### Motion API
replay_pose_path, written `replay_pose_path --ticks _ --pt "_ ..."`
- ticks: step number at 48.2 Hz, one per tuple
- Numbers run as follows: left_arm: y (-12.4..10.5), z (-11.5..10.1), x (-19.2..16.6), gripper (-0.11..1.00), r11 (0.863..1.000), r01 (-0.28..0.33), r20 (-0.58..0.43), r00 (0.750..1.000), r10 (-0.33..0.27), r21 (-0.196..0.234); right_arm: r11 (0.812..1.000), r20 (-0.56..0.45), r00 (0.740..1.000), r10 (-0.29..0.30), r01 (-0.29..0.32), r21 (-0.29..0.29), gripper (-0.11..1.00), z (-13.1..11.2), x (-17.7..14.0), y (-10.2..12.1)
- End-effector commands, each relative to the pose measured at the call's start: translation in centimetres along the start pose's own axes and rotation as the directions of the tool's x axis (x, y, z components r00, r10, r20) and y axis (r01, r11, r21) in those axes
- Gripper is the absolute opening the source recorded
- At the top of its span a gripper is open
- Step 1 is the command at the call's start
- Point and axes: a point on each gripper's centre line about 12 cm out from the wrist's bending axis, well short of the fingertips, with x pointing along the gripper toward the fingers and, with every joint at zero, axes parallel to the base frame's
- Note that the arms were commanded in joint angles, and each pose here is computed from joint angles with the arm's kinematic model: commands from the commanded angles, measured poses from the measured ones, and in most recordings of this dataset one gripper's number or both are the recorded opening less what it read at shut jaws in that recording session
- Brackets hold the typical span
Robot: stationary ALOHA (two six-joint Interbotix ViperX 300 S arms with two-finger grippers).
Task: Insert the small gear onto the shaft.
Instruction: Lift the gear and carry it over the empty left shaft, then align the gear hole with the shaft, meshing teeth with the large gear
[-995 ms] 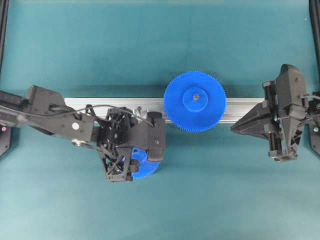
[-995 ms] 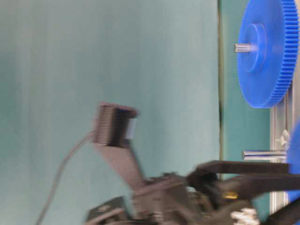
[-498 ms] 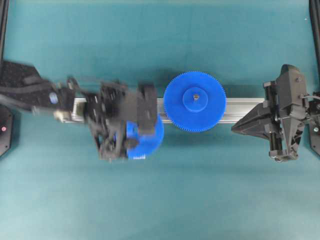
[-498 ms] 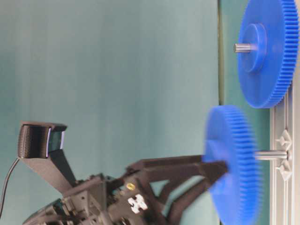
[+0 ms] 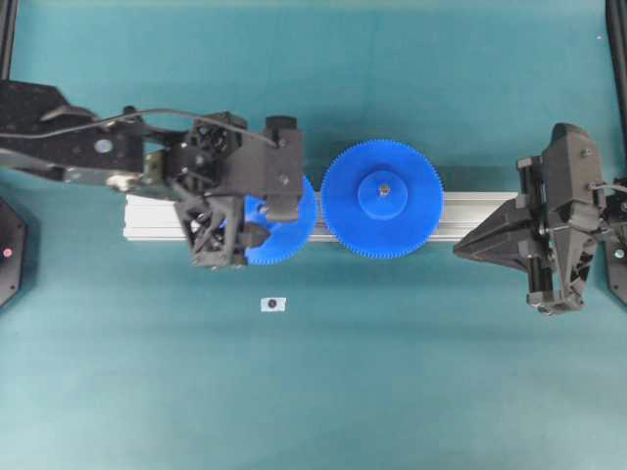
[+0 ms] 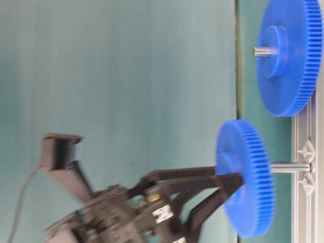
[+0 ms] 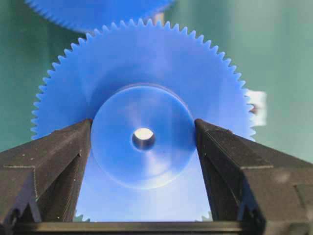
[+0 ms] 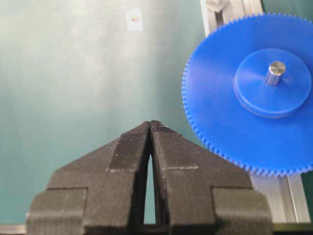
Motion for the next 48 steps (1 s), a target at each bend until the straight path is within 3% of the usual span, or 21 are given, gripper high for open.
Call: replay_pose_path --ticks 1,16,39,48 --pt "0.0 0.7 0.1 0.72 1.000 -0.004 0.034 0.999 0.004 0.005 1.000 0.030 1.000 0.005 -0.005 0.008 0.11 0.5 -0.2 0.1" --pt "-0.1 -0.5 2.3 0.72 1.000 0.002 -0.026 1.000 -0.002 0.002 1.000 0.061 0.998 0.010 -0.011 0.009 0.11 0.8 -0.9 0.1" --pt "-0.1 -1.5 1.9 0.72 1.000 0.008 -0.104 0.995 -0.008 0.001 1.000 0.078 0.997 0.010 -0.011 0.012 0.11 0.6 -1.5 -0.1" --pt "0.0 -1.0 1.4 0.72 1.000 0.006 -0.086 0.996 -0.006 0.006 1.000 0.083 0.997 0.008 -0.009 0.013 0.11 0.5 -1.6 -0.1"
